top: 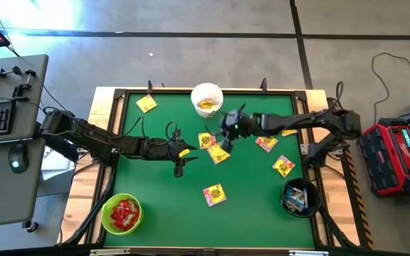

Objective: Sort candy by brand, put in halloween buckets
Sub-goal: Put the yellow candy into the white bucket

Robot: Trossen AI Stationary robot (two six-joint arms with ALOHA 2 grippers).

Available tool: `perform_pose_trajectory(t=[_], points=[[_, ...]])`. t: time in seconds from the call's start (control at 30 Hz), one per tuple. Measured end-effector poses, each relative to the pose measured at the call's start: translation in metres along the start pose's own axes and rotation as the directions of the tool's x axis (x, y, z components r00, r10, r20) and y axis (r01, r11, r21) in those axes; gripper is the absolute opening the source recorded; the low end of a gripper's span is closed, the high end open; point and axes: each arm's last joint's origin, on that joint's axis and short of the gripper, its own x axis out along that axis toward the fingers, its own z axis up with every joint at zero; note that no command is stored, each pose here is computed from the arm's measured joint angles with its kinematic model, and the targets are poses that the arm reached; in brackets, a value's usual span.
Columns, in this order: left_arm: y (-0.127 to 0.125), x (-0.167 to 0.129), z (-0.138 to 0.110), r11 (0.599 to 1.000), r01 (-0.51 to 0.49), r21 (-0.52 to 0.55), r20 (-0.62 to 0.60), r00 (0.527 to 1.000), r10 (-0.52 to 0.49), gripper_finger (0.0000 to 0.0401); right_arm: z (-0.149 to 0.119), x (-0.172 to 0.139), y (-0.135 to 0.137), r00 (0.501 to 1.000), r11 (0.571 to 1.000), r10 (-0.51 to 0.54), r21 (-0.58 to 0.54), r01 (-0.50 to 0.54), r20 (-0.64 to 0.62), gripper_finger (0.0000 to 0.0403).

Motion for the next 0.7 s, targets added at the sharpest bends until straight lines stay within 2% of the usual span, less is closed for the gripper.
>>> perform_pose_trajectory(t=[0.17, 0.3, 0.4, 0.53, 0.7], points=[[0.000, 0.000, 0.000, 1.000, 0.000, -0.010, -0.001, 1.000, 0.000, 0.0158, -0.043, 0.014, 0.010, 0.994, 0.986, 0.099, 0.143, -0.092, -0.044, 0.0022], [0.000, 0.000, 0.000, 1.000, 0.001, -0.016, 0.000, 1.000, -0.001, 0.0158, -0.066, 0.020, 0.007, 0.993, 0.962, 0.110, 0.255, -0.096, -0.042, 0.0076], [0.000, 0.000, 0.000, 1.000, 0.001, -0.016, 0.000, 1.000, -0.001, 0.0158, -0.080, 0.024, 0.006, 0.986, 0.933, 0.165, 0.330, -0.146, -0.029, 0.0122], [0.000, 0.000, 0.000, 1.000, 0.001, -0.016, 0.000, 1.000, -0.001, 0.0158, -0.093, 0.031, 0.005, 0.985, 0.920, 0.168, 0.368, -0.139, -0.049, 0.0161], [0.000, 0.000, 0.000, 1.000, 0.002, -0.019, -0.001, 1.000, -0.002, 0.0158, -0.101, 0.047, 0.008, 0.975, 0.904, 0.210, 0.393, -0.166, -0.072, 0.0165]])
